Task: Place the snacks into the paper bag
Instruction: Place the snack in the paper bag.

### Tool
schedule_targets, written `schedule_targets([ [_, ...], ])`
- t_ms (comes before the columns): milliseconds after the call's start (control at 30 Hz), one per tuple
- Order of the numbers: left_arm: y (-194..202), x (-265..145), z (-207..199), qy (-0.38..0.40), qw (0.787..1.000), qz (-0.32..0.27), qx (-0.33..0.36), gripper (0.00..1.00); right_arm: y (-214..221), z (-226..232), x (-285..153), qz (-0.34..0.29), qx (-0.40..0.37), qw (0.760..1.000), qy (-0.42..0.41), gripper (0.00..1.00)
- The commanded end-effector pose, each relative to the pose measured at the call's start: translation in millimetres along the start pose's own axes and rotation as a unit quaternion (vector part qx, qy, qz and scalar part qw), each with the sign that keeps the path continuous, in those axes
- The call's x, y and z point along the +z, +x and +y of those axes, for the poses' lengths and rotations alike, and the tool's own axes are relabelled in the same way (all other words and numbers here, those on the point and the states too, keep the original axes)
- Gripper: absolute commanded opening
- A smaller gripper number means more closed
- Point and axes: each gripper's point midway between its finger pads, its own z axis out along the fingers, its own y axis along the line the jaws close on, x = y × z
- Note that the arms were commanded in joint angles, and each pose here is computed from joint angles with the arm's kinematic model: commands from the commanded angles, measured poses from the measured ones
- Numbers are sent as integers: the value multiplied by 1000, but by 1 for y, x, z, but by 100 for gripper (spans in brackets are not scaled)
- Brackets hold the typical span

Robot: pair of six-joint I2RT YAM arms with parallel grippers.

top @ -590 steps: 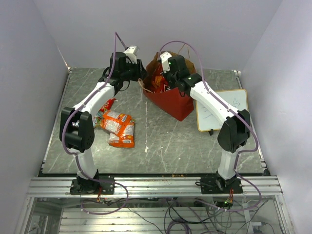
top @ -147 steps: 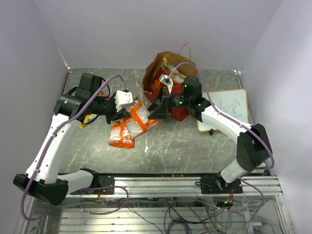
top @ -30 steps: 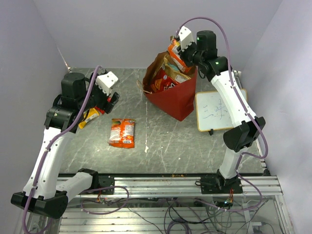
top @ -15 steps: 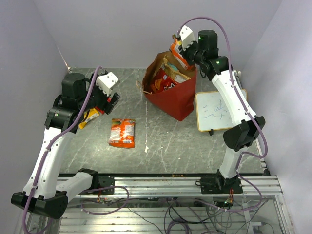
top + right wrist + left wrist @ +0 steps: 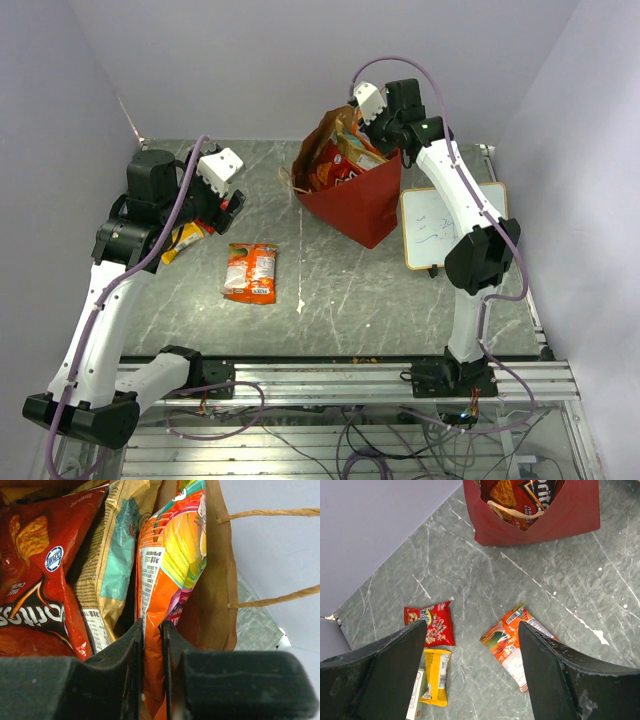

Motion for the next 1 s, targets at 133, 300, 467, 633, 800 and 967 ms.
schedule_targets([
  [133,-3,1,0,1,1000,-14,4,84,6,3,13,6,1,1000,-16,4],
  [300,-3,0,0,0,1000,-13,6,84,9,8,16,2,15,999,-38,5],
  [467,-2,1,0,3,1000,-12,6,84,6,7,12,-14,36,998,-59,5],
  [633,-2,3,-1,5,1000,-13,6,84,15,14,18,-6,49,995,-81,8],
  [800,-1,3,-2,7,1000,-13,5,84,22,21,26,4,54,994,-94,14],
  [967,0,4,-3,9,1000,-12,4,84,17,21,27,3,52,994,-97,25],
])
